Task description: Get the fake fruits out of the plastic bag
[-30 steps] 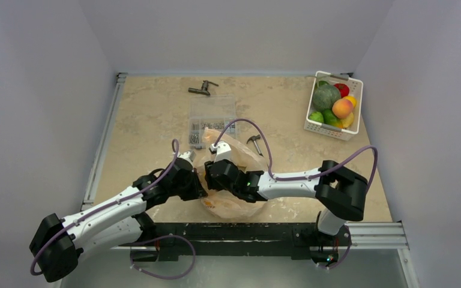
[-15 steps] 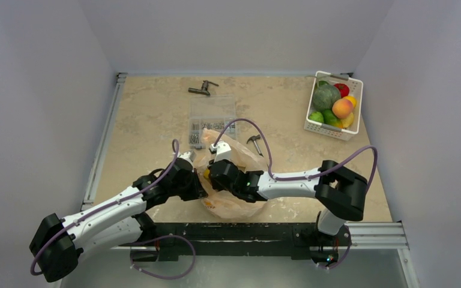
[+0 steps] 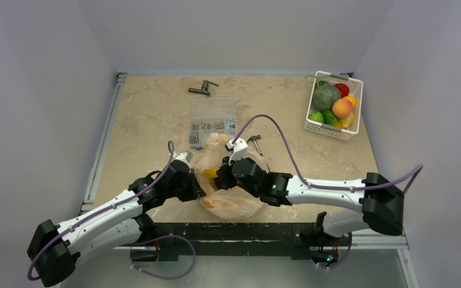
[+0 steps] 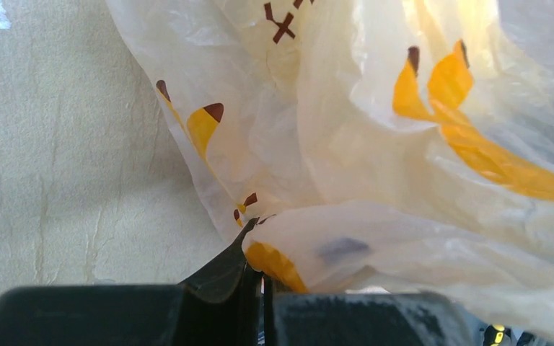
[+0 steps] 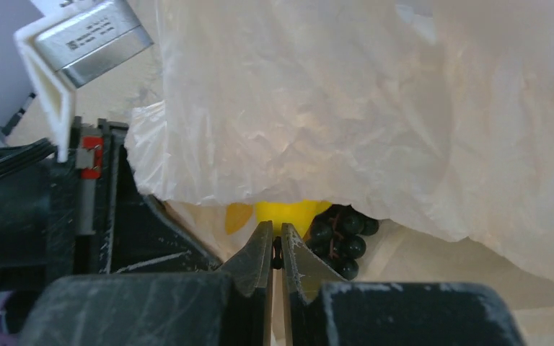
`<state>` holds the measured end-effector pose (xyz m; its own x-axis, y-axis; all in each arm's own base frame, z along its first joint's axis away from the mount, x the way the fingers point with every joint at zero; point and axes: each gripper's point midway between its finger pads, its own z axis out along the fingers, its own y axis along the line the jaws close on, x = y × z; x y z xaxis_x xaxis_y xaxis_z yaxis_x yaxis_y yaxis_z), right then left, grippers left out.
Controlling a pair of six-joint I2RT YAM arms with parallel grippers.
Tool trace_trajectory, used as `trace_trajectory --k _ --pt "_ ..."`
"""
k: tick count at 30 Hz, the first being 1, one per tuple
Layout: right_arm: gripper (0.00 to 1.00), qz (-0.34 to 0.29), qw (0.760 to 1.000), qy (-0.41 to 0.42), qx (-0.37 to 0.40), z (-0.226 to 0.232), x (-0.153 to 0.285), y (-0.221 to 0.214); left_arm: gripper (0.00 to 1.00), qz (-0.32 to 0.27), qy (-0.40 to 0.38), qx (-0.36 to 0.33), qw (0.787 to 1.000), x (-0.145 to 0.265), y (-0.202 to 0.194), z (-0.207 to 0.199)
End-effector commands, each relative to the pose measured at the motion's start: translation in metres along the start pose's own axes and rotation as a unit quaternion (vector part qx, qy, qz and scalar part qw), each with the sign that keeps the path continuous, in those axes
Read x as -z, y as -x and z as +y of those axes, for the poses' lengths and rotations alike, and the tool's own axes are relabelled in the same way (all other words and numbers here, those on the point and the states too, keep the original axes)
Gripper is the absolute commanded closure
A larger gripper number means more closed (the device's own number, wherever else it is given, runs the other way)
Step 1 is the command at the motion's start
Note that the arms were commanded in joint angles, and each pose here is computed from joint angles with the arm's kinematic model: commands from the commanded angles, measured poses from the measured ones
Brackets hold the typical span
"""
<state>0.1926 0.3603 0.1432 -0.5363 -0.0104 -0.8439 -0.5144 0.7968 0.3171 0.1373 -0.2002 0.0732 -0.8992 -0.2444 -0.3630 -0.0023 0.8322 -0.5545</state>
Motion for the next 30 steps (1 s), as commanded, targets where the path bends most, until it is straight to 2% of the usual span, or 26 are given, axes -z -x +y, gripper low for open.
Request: trace_trajectory --k 1,7,12,19,25,30 --pt "1.00 -0.020 0.999 0.050 0.004 0.011 0.023 0.015 1.00 -0.028 0.012 0.007 1.000 0.003 0.009 0.004" --pt "1.00 -0.051 0.990 0.132 0.023 0.025 0.070 0.040 1.00 -0.040 0.025 0.018 0.999 0.005 0.009 0.013" --pt "1.00 -0.109 0.980 0.164 0.021 0.029 0.115 0.083 1.00 -0.042 0.029 0.021 0.998 0.002 0.007 0.018" --pt "1.00 -0.176 0.984 -0.008 0.013 -0.022 0.139 0.151 1.00 -0.031 0.027 0.015 0.999 -0.002 0.005 0.015" --pt "1.00 -0.229 0.961 -0.153 0.029 -0.075 0.163 0.199 1.00 -0.027 0.022 0.004 0.999 0.000 0.006 0.011" --pt "1.00 -0.252 0.935 -0.251 0.010 -0.140 0.175 0.241 1.00 -0.021 0.018 -0.003 1.000 0.000 0.004 0.010"
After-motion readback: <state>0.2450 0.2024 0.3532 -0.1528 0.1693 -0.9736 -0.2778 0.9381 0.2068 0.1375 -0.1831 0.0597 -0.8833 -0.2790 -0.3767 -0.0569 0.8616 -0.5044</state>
